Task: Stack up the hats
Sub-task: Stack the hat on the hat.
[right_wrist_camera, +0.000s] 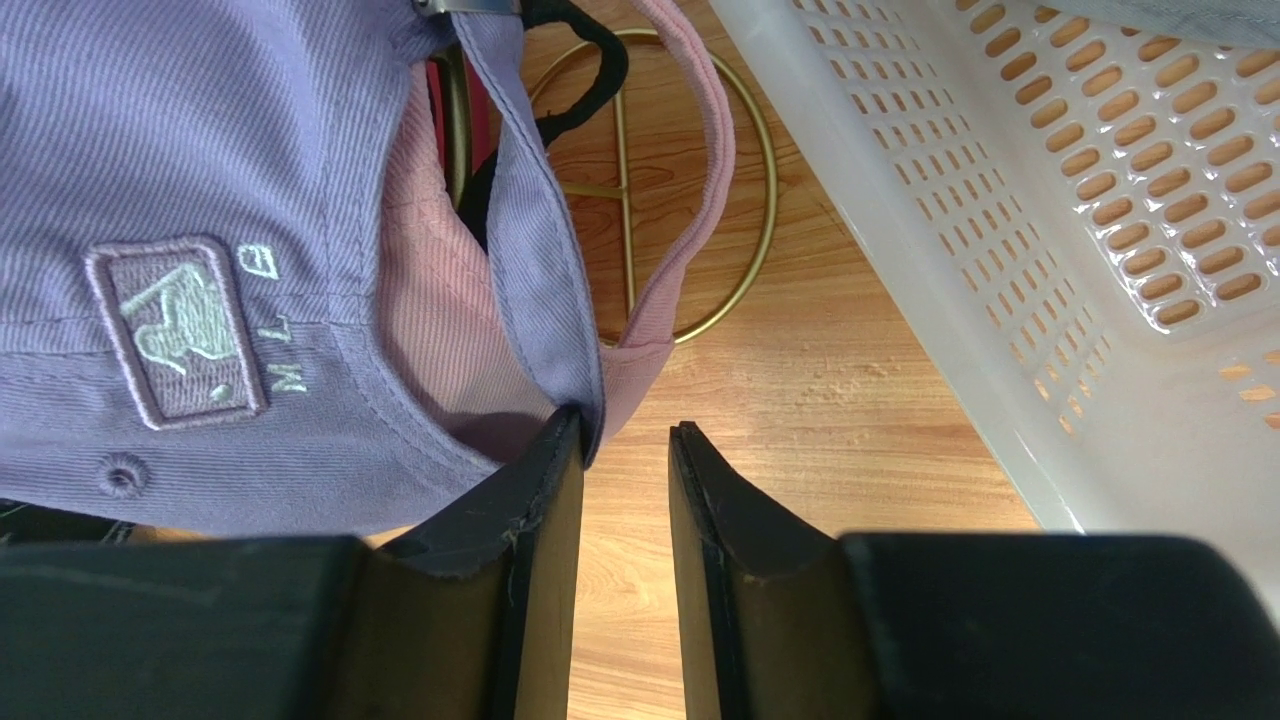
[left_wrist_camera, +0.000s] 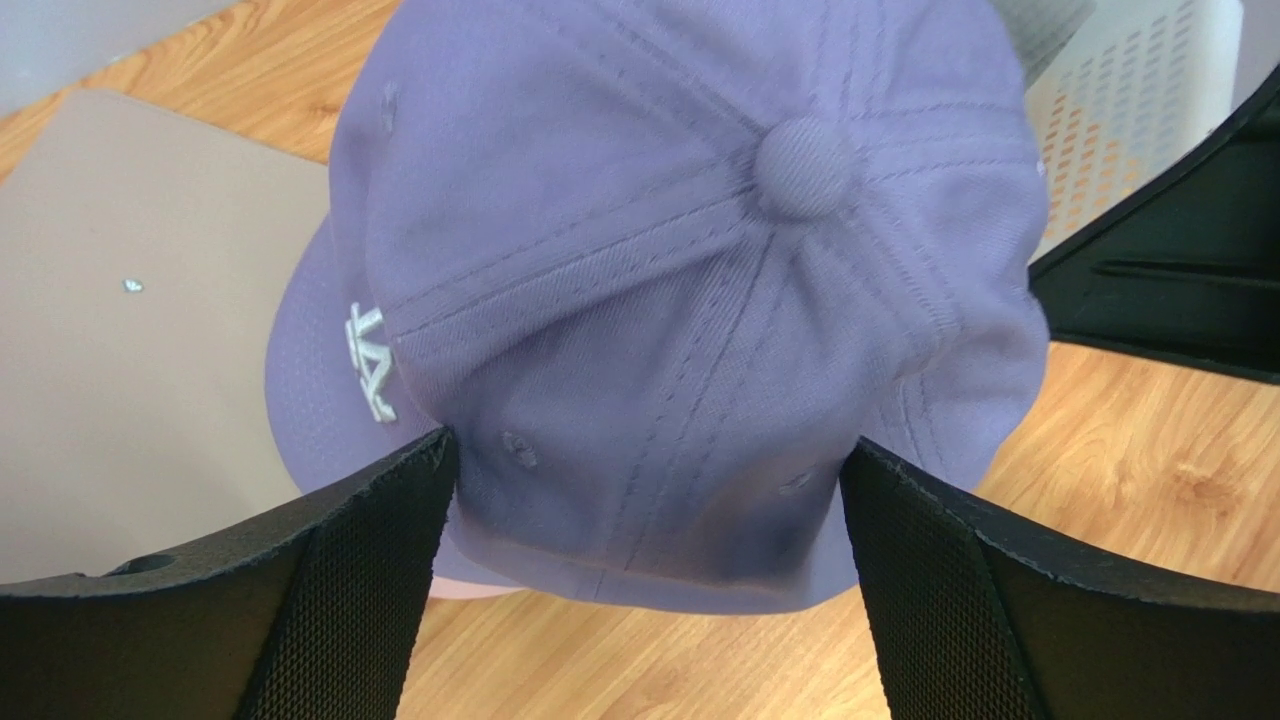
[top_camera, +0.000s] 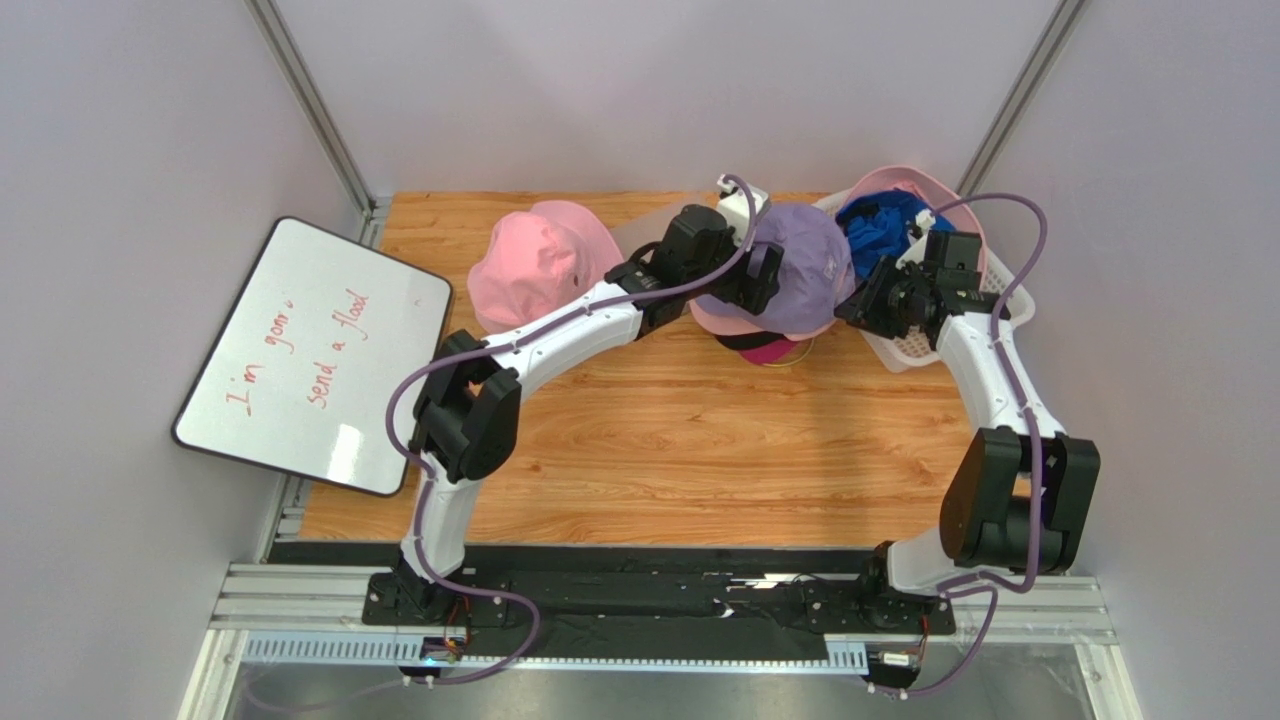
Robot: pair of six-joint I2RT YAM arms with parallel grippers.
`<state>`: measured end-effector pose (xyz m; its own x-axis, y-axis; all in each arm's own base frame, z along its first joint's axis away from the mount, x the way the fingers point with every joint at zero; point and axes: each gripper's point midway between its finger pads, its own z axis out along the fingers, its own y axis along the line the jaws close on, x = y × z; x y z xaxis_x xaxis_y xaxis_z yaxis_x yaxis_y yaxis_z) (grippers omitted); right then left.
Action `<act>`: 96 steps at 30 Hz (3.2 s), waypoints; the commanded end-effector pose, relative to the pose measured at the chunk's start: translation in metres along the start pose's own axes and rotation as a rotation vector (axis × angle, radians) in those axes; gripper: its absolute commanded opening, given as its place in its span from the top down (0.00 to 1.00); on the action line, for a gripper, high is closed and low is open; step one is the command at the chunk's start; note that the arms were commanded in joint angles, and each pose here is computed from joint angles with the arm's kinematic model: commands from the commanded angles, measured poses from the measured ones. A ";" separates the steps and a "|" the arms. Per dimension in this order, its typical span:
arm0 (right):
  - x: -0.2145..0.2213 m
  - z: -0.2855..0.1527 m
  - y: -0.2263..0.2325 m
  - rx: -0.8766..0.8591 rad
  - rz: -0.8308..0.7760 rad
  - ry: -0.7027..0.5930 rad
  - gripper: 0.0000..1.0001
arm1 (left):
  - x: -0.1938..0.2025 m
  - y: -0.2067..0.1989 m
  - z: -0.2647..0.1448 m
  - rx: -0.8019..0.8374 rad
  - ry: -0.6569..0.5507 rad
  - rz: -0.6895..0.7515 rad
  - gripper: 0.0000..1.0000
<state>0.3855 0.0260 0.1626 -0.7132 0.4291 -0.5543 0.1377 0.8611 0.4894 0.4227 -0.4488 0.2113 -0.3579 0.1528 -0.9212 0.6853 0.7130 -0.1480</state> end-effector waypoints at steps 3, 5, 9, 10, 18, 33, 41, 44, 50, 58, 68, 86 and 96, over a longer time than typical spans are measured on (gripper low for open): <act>-0.002 0.000 -0.012 0.061 -0.028 -0.005 0.71 | 0.022 0.000 0.005 -0.002 0.043 -0.002 0.00; -0.003 -0.006 -0.010 0.059 -0.033 -0.007 0.69 | 0.016 0.003 -0.001 -0.020 0.039 0.002 0.00; -0.021 -0.033 0.002 0.042 -0.057 -0.078 0.62 | -0.015 0.002 -0.025 -0.020 -0.020 0.011 0.00; -0.031 -0.041 0.007 0.030 -0.061 -0.106 0.61 | -0.020 0.002 -0.031 -0.021 -0.023 0.007 0.00; -0.066 -0.047 0.015 0.007 -0.055 -0.160 0.62 | -0.080 -0.005 -0.058 -0.009 -0.129 0.005 0.00; -0.069 0.010 0.017 -0.121 -0.019 -0.083 0.65 | -0.099 -0.001 0.010 -0.017 -0.187 0.084 0.00; -0.075 -0.005 0.025 -0.131 -0.035 -0.119 0.65 | -0.065 -0.006 0.029 0.034 -0.123 0.073 0.00; -0.079 -0.015 0.026 -0.111 -0.044 -0.145 0.65 | -0.062 -0.006 0.030 0.035 -0.117 0.065 0.00; -0.083 -0.027 0.029 -0.093 -0.054 -0.171 0.64 | -0.057 -0.003 0.029 0.024 -0.104 0.075 0.00; -0.075 -0.002 0.017 -0.090 -0.033 -0.106 0.64 | -0.057 -0.003 0.029 0.025 -0.102 0.073 0.00; -0.069 0.023 0.025 -0.177 -0.054 -0.054 0.65 | -0.051 -0.004 0.031 0.031 -0.089 0.078 0.00; -0.033 0.079 -0.038 0.085 -0.026 0.088 1.00 | -0.023 0.005 0.038 0.002 -0.039 0.075 0.00; -0.074 0.014 0.010 0.005 -0.093 -0.044 0.54 | -0.056 0.002 0.018 0.011 -0.098 0.048 0.00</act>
<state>0.4562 0.0124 0.1422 -0.7558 0.3893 -0.5265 0.1228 0.8741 0.4701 0.4592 -0.4879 0.2561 -0.2214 0.0801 -0.9719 0.7276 0.6771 -0.1099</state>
